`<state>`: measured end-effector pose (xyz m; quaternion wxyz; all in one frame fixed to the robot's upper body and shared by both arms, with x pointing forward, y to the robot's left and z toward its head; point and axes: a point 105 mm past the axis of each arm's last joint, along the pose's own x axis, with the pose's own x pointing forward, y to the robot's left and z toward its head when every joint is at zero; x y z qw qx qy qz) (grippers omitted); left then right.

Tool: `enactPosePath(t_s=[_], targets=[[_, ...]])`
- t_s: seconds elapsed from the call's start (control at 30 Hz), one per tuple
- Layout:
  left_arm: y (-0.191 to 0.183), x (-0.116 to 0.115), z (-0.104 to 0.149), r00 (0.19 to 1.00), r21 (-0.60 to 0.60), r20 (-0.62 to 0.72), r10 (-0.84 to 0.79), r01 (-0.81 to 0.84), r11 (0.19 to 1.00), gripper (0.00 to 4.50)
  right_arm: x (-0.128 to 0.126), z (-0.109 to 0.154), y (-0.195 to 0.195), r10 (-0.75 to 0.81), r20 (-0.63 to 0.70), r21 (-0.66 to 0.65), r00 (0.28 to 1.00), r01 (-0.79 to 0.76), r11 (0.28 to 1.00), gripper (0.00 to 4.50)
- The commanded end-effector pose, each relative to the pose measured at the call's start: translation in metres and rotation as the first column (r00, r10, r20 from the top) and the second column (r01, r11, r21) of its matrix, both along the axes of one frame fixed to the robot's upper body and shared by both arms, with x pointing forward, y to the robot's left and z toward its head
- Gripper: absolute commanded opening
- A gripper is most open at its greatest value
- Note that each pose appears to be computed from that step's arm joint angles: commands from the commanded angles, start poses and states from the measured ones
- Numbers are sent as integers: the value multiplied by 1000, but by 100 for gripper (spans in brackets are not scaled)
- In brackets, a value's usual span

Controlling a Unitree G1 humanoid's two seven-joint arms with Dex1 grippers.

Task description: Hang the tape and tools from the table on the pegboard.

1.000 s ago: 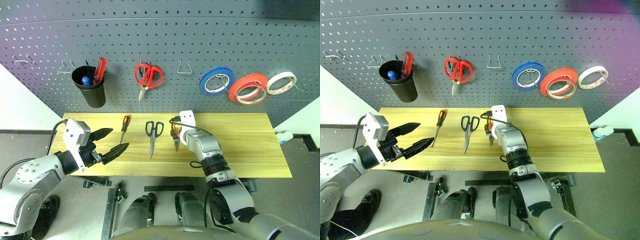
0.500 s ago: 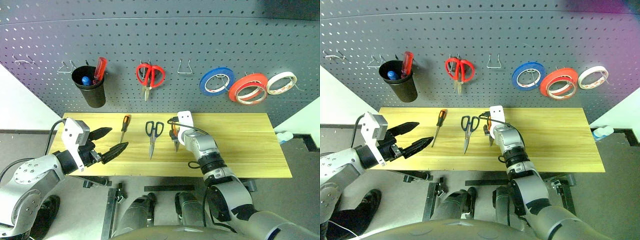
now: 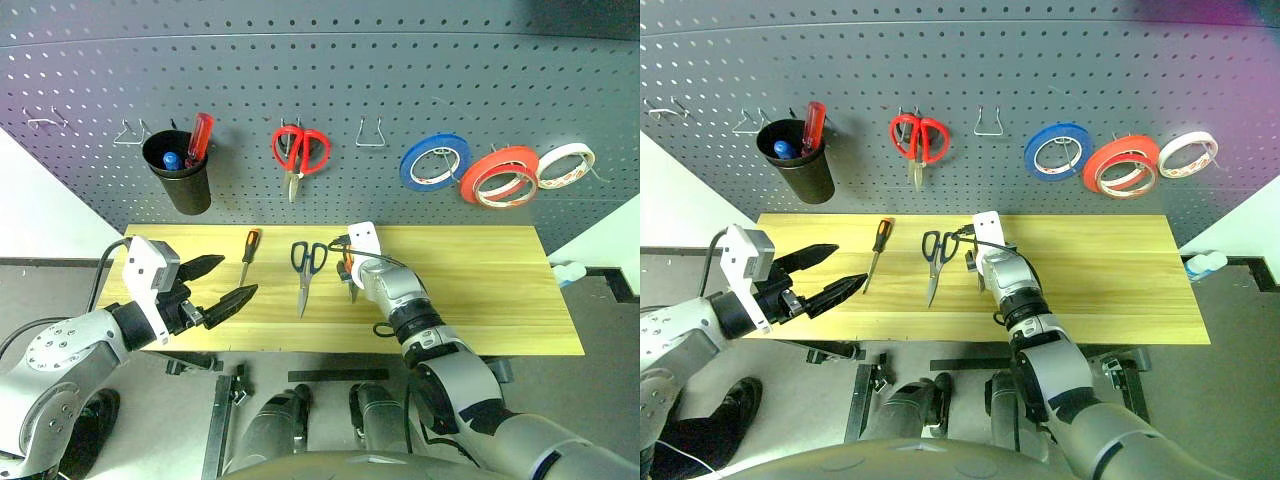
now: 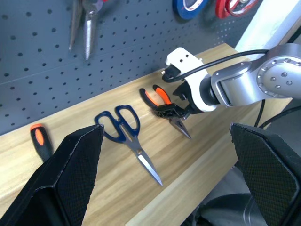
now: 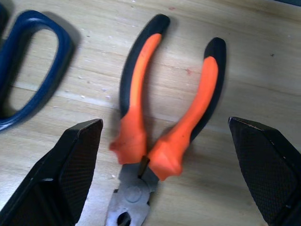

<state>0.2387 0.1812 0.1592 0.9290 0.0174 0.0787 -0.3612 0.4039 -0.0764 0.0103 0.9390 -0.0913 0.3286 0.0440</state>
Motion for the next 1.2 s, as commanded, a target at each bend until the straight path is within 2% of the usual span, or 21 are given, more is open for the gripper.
enactPosePath(t_s=[0.03,0.27,0.37,0.57,0.93,1.03,1.13,1.2], targets=[[0,-4,12,999,18,43,-10,9,1000,450,6,10,5,6,37,-13,999,-5,1000,448],[0,-6,10,999,21,35,-6,6,1000,450,4,4,7,13,21,-32,1000,-12,999,448],[0,-6,11,999,21,36,-4,3,1000,450,3,2,9,23,4,-30,1000,-23,999,391],[1,-6,12,999,22,40,2,-3,1000,450,5,2,3,24,17,-93,1000,-22,995,208],[2,-5,12,999,17,39,6,-7,1000,450,9,6,3,50,49,-95,998,-45,994,208],[2,-4,12,999,17,37,7,-8,1000,450,9,4,-1,31,46,-4,998,-31,1000,208],[2,-4,12,999,11,36,7,-7,1000,450,8,8,6,67,50,173,997,-74,982,208],[2,-4,11,999,12,34,5,-5,1000,450,8,10,-1,67,61,155,996,-76,985,208]])
